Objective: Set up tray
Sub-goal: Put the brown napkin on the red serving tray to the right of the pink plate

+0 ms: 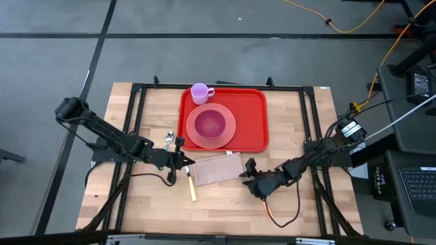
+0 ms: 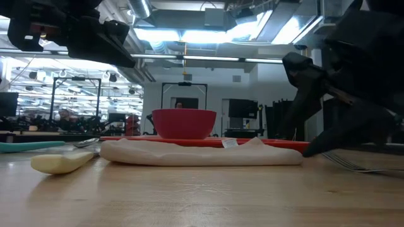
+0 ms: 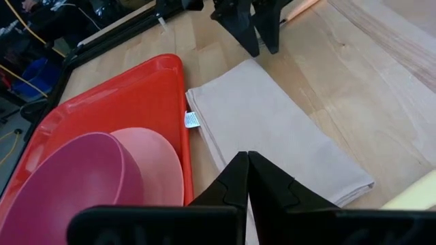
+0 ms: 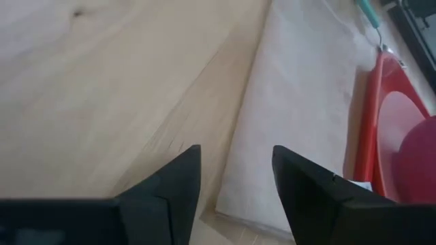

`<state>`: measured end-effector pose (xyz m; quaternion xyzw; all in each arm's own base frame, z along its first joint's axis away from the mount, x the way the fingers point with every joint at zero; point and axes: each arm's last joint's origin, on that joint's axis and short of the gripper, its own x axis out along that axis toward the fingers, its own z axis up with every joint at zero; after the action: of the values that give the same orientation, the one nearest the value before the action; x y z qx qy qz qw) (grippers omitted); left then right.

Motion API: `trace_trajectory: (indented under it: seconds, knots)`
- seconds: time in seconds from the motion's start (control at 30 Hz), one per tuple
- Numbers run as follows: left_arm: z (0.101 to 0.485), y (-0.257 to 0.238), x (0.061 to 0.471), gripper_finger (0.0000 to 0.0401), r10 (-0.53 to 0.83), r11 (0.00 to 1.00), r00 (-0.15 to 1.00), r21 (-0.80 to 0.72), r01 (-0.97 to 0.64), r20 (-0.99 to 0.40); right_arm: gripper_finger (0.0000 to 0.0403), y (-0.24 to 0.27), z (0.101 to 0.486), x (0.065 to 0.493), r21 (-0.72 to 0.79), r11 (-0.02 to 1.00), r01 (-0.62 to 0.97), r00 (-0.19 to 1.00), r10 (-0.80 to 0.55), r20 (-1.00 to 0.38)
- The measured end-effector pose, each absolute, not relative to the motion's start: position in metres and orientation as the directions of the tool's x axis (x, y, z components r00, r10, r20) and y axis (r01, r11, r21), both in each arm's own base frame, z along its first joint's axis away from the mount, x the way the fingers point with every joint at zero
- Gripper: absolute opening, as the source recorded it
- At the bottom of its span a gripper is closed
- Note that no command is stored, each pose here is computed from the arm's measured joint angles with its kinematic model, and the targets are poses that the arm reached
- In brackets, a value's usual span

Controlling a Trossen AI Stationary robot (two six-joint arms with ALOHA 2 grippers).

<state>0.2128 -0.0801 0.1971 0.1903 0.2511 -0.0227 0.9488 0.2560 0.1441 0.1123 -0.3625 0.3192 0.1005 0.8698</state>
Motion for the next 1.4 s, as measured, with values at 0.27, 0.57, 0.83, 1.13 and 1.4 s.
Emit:
trace_trajectory:
  seconds: [0.27, 0.57, 0.83, 1.13, 1.4]
  knots:
    - [0.197, -0.080, 0.213, 0.0006, 0.045, 0.927, 0.873, 0.346, 0.145, -0.486, 0.0186, 0.146, 0.121, 0.263, -0.488, 0.787, -0.378, 0.680, -0.121, -0.723]
    - [0.197, -0.080, 0.213, 0.0002, 0.040, 0.927, 0.872, 0.344, 0.150, -0.488, 0.0186, 0.143, 0.124, 0.261, -0.486, 0.767, -0.419, 0.585, -0.182, -0.791]
    - [0.197, -0.080, 0.213, 0.0008, 0.040, 0.927, 0.872, 0.344, 0.150, -0.488, 0.0186, 0.141, 0.123, 0.259, -0.475, 0.777, -0.413, 0.561, -0.193, -0.805]
    - [0.197, -0.080, 0.213, 0.0005, 0.040, 0.927, 0.872, 0.344, 0.150, -0.488, 0.0186, 0.134, 0.124, 0.265, -0.460, 0.785, -0.414, 0.567, -0.172, -0.805]
    - [0.197, -0.080, 0.213, 0.0002, 0.040, 0.927, 0.872, 0.344, 0.150, -0.488, 0.0186, 0.136, 0.126, 0.270, -0.494, 0.738, -0.459, 0.608, -0.145, -0.781]
